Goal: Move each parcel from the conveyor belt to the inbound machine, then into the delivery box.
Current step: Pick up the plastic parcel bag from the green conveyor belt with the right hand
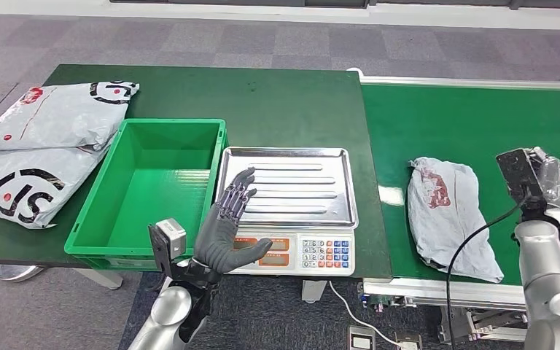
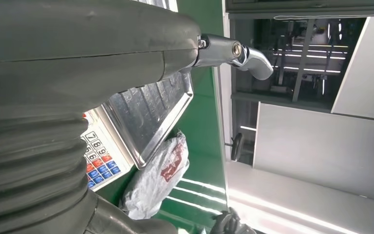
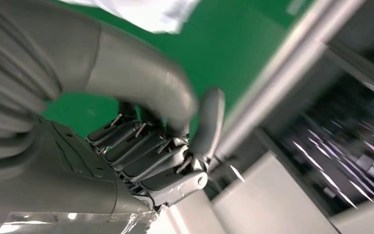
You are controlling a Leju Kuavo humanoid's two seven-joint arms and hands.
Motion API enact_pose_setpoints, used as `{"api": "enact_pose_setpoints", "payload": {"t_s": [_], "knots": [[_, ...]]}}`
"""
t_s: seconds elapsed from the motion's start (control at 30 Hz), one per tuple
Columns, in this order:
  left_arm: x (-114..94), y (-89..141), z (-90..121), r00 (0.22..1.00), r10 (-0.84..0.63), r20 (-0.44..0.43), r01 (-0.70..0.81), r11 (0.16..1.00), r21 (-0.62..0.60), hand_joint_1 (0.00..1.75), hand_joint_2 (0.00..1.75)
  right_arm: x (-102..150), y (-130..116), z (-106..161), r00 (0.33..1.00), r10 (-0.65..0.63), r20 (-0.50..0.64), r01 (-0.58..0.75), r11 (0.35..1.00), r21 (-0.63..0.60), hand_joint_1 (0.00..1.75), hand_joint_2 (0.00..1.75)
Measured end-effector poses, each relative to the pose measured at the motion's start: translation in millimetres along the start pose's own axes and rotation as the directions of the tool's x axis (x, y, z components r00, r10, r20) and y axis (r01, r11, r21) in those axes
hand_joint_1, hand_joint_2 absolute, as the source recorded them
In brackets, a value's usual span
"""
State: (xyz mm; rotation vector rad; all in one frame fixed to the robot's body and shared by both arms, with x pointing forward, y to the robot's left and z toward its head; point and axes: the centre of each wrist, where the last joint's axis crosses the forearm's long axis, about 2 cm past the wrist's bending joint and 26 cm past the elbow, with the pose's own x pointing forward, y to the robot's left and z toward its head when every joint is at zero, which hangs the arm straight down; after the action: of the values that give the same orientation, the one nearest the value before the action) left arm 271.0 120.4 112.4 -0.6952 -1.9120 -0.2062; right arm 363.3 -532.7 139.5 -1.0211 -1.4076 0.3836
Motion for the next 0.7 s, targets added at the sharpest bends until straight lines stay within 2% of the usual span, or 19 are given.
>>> {"api": "enact_pose_setpoints", "payload": {"t_s": [0.1, 0.17, 0.3, 0.5, 0.6, 0.7], "knots": [[1, 0, -1, 1.000, -0.001, 0.002, 0.001, 1.000, -0.009, 0.00, 1.75, 6, 3, 1, 0.995, 0.077, 0.066, -0.073, 0.995, -0.072, 0.00, 1.75], [1, 1, -3, 1.000, 0.000, 0.004, 0.001, 1.000, -0.019, 0.00, 1.75, 10, 9, 3, 0.983, 0.176, 0.057, -0.171, 0.982, -0.076, 0.00, 1.75], [2, 2, -7, 1.000, 0.001, 0.011, 0.000, 0.999, -0.040, 0.00, 1.75, 21, 38, 13, 0.946, 0.325, -0.003, -0.323, 0.941, 0.104, 0.00, 1.75], [1, 3, -8, 1.000, 0.001, 0.005, -0.001, 0.999, -0.048, 0.00, 1.75, 28, 65, 24, 0.915, 0.401, -0.027, -0.377, 0.879, 0.293, 0.00, 1.75], [0, 3, -8, 1.000, 0.000, -0.005, 0.000, 0.999, -0.055, 0.00, 1.75, 28, 78, 31, 0.867, 0.489, -0.094, -0.401, 0.797, 0.452, 0.00, 1.75], [-2, 2, -7, 1.000, -0.002, -0.014, 0.001, 0.998, -0.057, 0.00, 1.75, 27, 91, 42, 0.823, 0.557, -0.111, -0.421, 0.730, 0.539, 0.00, 1.75]]}}
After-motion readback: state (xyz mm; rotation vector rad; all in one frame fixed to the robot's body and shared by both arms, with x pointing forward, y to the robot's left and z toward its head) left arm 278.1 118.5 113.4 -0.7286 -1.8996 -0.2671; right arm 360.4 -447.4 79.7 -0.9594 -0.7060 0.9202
